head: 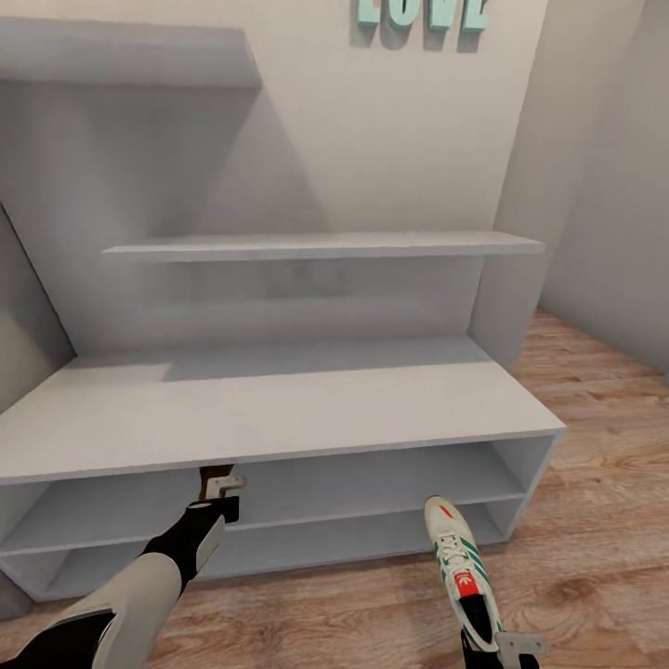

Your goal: Pick up the two gym shoes and the two sandals from the corridor floor and place them onto the hallstand (shoe rack) in the corridor, making sure they are on the rack and not on the floor. Arrange them so the two gym shoes are next to each other and the two sandals are next to each other.

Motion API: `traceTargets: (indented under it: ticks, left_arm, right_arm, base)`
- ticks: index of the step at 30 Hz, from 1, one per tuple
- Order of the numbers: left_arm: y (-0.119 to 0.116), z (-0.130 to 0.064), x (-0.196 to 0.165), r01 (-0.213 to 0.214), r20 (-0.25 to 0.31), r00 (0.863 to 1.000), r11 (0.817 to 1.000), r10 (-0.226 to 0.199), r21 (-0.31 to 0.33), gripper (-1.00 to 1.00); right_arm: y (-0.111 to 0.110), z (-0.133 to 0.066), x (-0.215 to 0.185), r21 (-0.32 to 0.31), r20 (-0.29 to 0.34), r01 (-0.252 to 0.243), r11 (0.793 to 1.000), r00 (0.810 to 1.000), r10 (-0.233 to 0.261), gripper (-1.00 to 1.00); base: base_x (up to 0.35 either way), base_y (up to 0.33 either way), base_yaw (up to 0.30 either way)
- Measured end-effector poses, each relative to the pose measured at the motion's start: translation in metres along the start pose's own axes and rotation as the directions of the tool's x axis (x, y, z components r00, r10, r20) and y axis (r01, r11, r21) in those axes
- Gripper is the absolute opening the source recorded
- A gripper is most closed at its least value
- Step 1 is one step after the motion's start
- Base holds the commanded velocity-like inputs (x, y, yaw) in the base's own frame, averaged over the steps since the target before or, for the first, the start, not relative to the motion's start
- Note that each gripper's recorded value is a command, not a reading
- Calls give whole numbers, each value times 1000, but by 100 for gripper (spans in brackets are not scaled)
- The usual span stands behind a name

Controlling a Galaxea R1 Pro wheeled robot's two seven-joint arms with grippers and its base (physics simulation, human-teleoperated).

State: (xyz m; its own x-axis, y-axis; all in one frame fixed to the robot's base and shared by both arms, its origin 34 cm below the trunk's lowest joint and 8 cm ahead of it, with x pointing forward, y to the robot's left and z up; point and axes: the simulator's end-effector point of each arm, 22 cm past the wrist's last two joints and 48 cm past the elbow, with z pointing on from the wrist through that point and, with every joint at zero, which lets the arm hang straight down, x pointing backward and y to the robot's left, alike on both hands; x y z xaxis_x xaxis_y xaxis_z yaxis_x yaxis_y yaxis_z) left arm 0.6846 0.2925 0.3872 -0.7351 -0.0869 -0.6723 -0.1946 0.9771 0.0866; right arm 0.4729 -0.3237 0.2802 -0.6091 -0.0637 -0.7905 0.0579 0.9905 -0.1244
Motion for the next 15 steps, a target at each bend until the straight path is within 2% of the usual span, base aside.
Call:
traceTargets:
  ticks: [7,15]
  left_arm:
    - [0,0,-1,0,0,1000,1000,0,0,-100]
    - [0,0,-1,0,1,1000,1000,0,0,-100]
  right_arm:
    - [0,0,0,0,0,0,1000,1000,0,-100]
    - [0,0,0,0,0,0,1000,1000,0,-100]
  base:
    - [27,0,0]
    - [170,0,0]
